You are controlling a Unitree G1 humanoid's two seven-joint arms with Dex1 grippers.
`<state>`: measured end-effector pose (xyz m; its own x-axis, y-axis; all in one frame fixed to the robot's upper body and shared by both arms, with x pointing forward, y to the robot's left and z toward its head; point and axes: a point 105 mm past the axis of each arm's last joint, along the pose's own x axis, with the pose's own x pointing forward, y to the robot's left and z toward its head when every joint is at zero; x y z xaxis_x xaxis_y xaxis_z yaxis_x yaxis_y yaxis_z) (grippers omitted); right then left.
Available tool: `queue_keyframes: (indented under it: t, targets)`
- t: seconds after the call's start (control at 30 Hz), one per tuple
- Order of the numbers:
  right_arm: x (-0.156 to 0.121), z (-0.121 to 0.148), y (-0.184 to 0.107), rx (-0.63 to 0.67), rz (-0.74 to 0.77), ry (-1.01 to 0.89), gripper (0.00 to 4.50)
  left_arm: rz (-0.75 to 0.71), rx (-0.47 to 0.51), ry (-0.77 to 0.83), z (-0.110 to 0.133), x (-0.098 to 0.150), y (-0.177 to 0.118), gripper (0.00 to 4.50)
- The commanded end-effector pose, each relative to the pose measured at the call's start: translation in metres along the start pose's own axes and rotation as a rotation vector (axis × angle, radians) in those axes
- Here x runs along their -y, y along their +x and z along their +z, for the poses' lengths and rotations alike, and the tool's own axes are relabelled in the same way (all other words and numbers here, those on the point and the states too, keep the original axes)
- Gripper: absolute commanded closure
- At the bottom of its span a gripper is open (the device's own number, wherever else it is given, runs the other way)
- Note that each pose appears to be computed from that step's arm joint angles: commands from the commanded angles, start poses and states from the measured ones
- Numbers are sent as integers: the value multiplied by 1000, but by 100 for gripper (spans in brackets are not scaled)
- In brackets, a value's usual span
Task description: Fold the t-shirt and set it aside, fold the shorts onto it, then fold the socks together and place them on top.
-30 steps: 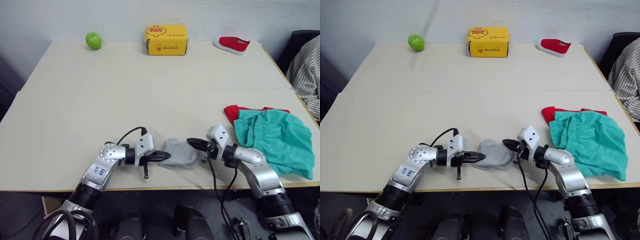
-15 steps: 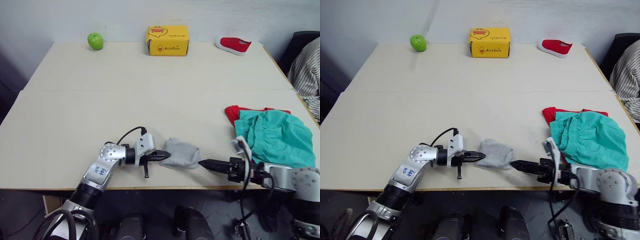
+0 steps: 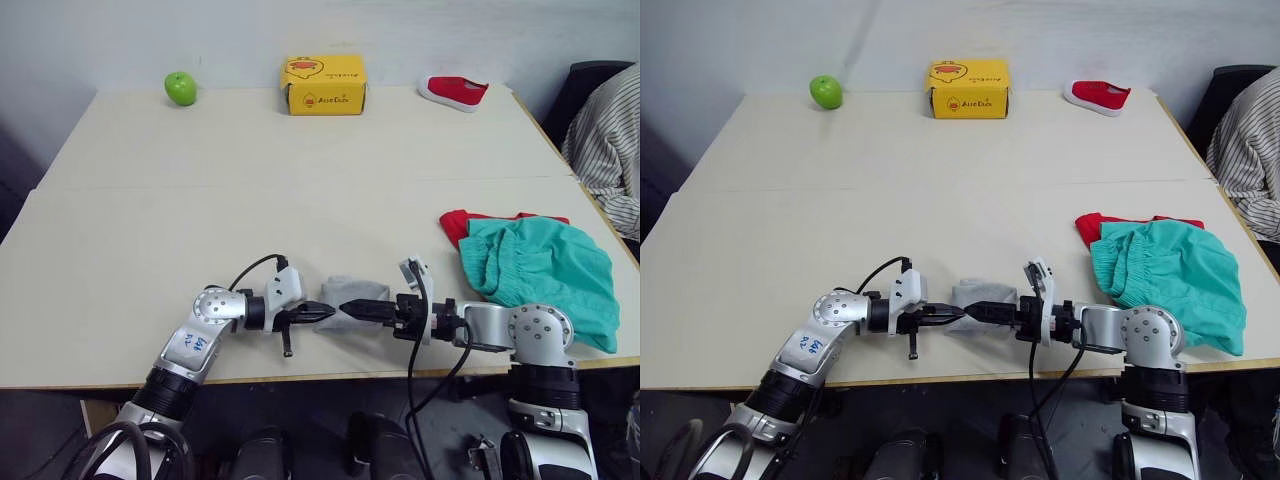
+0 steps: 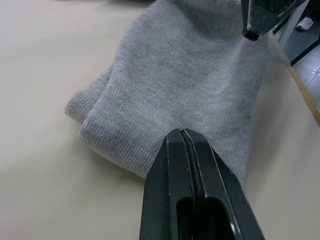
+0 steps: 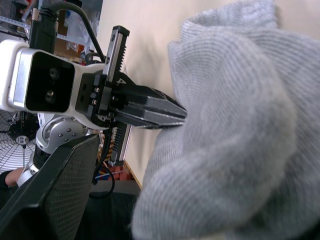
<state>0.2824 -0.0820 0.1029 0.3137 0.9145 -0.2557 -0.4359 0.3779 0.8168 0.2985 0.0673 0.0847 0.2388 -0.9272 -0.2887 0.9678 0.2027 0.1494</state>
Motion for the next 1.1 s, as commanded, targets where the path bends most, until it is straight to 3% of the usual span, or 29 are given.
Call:
queue_keyframes:
  t: [0.03,0.4,0.47,0.6,0.7,0.8,0.87,1.1]
  targets:
    - [20,-5,10,-4,-94,45,46,-2,-63,-34,-16,5,-1,450]
    - [19,-2,21,47,-79,66,410,10,-23,-32,-12,5,-7,450]
    - [17,-1,16,69,-71,60,445,6,-7,-18,-10,7,-12,450]
    - [0,4,-3,157,-12,25,445,-33,131,12,15,13,-31,450]
    - [-20,20,-31,314,60,-12,445,-68,225,20,38,20,-46,390]
    - [-29,35,-62,483,74,-14,445,-62,287,39,57,22,-56,296]
    - [-31,46,-96,647,52,5,445,-88,354,92,72,29,-61,228]
    - [-22,63,-201,1143,-128,101,445,-116,447,127,97,40,-67,2]
